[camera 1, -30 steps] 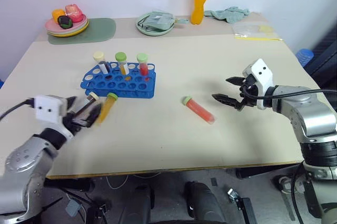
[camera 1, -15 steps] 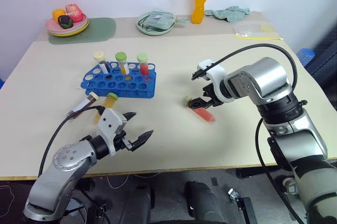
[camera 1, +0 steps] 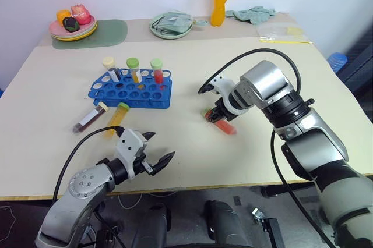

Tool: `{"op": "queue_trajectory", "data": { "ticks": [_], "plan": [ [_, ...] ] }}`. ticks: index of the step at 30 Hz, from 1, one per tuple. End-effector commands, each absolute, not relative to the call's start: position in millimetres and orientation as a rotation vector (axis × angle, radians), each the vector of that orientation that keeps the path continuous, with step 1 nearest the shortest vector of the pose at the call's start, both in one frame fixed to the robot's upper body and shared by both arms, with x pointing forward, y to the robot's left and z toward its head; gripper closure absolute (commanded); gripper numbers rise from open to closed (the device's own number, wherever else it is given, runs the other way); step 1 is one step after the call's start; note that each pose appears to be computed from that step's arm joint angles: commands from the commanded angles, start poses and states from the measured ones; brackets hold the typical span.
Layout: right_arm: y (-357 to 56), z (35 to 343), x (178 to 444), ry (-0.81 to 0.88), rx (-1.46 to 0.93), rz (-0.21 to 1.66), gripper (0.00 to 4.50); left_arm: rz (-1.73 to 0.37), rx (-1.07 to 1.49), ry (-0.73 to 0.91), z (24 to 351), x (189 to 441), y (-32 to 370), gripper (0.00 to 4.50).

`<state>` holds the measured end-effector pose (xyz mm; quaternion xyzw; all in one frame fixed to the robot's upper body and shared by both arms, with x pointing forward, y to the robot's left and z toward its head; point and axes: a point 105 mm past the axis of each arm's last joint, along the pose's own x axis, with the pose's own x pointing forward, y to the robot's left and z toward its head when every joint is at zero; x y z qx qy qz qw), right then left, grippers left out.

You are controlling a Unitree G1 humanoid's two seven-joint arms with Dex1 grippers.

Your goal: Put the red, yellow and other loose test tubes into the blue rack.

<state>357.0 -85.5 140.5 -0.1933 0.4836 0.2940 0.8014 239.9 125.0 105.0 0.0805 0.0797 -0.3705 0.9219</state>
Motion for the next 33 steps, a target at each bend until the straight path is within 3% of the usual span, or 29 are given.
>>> {"op": "queue_trajectory", "data": {
  "ticks": [1,6,10,13,15,19,26,33],
  "plan": [
    [-73,175,351,0.898,-0.464,0.743,3.81,-0.760,0.183,0.116,115,235,124,0.00],
    [-52,198,346,0.675,-0.356,0.928,3.81,-0.733,0.173,0.124,112,235,129,0.00],
    [-7,251,335,0.094,-0.207,1.133,3.81,-0.648,0.169,0.130,108,240,147,0.00],
    [16,272,325,-0.168,0.032,1.175,3.81,-0.460,0.183,0.086,109,254,180,0.00],
    [28,270,335,-0.189,0.238,1.126,3.81,-0.313,0.184,0.027,116,265,204,0.00],
    [51,248,356,-0.252,0.266,0.973,3.81,-0.177,0.183,-0.040,126,273,228,0.00],
    [73,227,374,-0.265,0.266,0.881,3.81,-0.170,0.186,-0.061,131,271,228,0.00],
    [89,215,373,-0.253,0.222,0.909,3.81,-0.173,0.183,-0.061,132,271,228,0.00]
  ]
}}
